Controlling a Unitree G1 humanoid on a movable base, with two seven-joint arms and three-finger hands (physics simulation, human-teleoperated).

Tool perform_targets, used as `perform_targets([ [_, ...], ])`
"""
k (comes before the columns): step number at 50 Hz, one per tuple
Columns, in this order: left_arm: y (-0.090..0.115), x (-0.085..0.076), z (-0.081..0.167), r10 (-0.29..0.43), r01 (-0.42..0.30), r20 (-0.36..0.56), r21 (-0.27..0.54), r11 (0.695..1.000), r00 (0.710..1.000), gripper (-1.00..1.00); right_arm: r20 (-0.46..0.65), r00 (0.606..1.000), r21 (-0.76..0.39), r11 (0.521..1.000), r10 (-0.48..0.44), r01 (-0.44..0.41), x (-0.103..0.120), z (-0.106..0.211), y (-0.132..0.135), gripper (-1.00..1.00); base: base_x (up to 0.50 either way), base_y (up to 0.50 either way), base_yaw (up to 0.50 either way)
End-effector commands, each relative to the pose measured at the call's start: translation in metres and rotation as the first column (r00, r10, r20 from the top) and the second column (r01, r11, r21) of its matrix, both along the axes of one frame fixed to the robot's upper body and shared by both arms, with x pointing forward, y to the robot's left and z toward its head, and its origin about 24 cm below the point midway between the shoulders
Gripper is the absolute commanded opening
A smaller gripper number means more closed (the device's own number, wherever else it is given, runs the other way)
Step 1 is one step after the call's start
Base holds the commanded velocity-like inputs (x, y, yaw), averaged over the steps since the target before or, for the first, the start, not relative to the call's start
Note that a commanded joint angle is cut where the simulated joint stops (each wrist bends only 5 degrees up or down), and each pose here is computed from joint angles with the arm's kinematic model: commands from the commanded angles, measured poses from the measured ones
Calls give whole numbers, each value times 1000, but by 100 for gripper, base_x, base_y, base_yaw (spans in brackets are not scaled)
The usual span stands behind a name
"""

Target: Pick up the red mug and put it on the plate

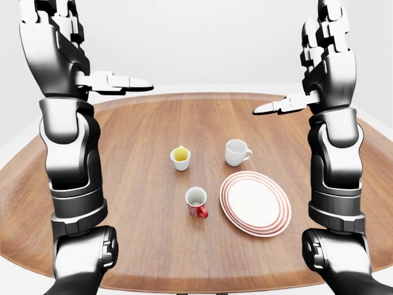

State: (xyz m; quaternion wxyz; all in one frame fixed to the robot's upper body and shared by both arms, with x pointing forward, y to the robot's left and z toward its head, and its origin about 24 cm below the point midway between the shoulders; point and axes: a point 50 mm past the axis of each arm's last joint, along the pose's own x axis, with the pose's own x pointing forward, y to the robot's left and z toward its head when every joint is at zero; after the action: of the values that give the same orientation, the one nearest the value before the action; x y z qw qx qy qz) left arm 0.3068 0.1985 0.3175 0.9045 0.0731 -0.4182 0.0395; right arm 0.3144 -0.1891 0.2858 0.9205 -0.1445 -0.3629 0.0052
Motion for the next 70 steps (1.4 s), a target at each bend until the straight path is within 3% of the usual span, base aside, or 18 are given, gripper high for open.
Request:
perform_targets([
  [1, -1, -1, 2, -2, 2, 8, 2, 1000, 1000, 100, 0, 1000, -7, 1000, 1, -1, 0, 0, 1, 100, 29, 0, 0],
  [19, -1, -1, 2, -2, 2, 9, 4, 1000, 1000, 100, -6, 999, -40, 999, 32, -32, -1, 0, 5, 100, 13, 0, 0],
  [26, 0, -2, 2, 0, 0, 9, 7, 1000, 1000, 100, -48, 997, -186, 980, 61, -69, 3, -3, 19, 100, 0, 0, 0],
  [31, 1, -3, 2, 2, -2, 12, 9, 1000, 1000, 100, -109, 993, -369, 925, 54, -91, 5, -12, 34, 100, 0, 0, 0],
  [44, 2, -4, 1, 1, -1, 12, 16, 1000, 1000, 100, -253, 967, -573, 809, -26, -129, 21, -38, 55, 100, 0, 0, 0],
  [58, 3, -4, -1, 1, -1, 6, 14, 1000, 1000, 100, -342, 935, -677, 715, -95, -175, 20, -62, 64, 100, 0, 0, 0],
  [70, 3, -4, -1, 0, 0, 6, 12, 1000, 1000, 100, -324, 936, -748, 643, -139, -164, 12, -62, 70, 100, 0, 0, 0],
])
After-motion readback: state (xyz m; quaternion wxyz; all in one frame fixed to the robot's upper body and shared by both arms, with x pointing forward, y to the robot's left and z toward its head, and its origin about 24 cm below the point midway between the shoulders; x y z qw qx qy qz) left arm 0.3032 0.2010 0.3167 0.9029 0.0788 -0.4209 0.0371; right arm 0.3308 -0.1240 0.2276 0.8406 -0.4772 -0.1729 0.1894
